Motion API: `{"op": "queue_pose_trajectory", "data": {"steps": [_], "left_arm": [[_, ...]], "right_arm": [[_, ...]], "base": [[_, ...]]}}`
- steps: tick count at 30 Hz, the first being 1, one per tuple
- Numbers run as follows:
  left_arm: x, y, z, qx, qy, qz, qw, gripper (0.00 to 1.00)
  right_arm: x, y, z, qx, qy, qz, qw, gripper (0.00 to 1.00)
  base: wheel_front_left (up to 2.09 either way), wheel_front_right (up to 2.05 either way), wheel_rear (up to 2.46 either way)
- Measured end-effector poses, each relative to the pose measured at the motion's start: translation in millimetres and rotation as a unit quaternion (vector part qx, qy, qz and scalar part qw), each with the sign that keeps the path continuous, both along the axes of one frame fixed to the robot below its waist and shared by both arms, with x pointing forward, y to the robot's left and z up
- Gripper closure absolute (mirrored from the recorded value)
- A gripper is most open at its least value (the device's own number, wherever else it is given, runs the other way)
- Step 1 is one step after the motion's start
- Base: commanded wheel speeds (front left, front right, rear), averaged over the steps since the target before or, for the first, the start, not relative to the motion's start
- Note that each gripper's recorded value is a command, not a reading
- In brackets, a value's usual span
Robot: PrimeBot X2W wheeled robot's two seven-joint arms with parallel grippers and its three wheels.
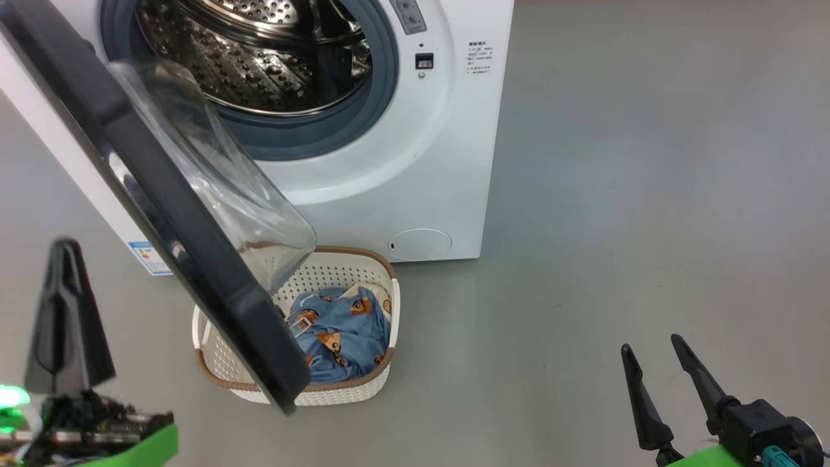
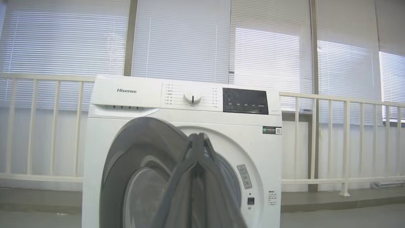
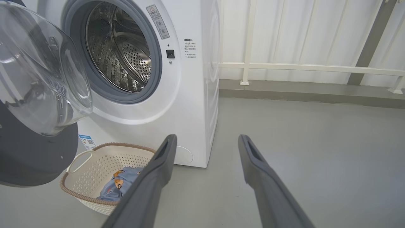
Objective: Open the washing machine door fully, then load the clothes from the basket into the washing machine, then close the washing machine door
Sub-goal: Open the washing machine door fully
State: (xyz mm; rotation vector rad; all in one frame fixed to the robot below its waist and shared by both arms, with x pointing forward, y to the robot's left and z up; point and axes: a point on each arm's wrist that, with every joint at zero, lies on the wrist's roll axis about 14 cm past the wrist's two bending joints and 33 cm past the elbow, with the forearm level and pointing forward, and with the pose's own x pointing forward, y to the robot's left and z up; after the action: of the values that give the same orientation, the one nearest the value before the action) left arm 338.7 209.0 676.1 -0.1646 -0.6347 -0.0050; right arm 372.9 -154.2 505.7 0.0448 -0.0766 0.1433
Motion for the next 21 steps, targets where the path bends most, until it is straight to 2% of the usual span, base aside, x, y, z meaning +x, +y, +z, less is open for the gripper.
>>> {"op": "queue_pose_trajectory", "data": {"steps": [3,8,10,14,21], "left_arm": [[-6.2,-16.2,30.6,-0.01,-0.054,-0.034,0.998,1.0],[-12.9,-64.4,49.5,-0.002,-0.087,-0.111,0.99,1.0],[-13.9,-78.2,49.6,-0.001,-0.088,-0.133,0.987,1.0],[-20.2,-128.7,42.7,-0.003,-0.075,-0.218,0.973,1.0],[-20.9,-173.8,12.1,0.001,-0.022,-0.29,0.957,1.0]], "right_arm": [[-0.9,1.0,-2.5,0.004,0.004,0.001,1.0,0.0],[0.4,2.6,-1.6,0.004,0.003,0.004,1.0,0.0],[0.2,3.2,-2.2,0.005,0.004,0.005,1.0,0.0],[-1.1,1.7,-8.5,0.025,0.015,0.001,1.0,0.0],[-3.3,-1.0,-12.9,0.024,0.023,-0.003,0.999,0.0]], "base": [[0.0,0.0,0.0],[0.0,0.0,0.0],[0.0,0.0,0.0],[0.0,0.0,0.0],[0.0,0.0,0.0]]}}
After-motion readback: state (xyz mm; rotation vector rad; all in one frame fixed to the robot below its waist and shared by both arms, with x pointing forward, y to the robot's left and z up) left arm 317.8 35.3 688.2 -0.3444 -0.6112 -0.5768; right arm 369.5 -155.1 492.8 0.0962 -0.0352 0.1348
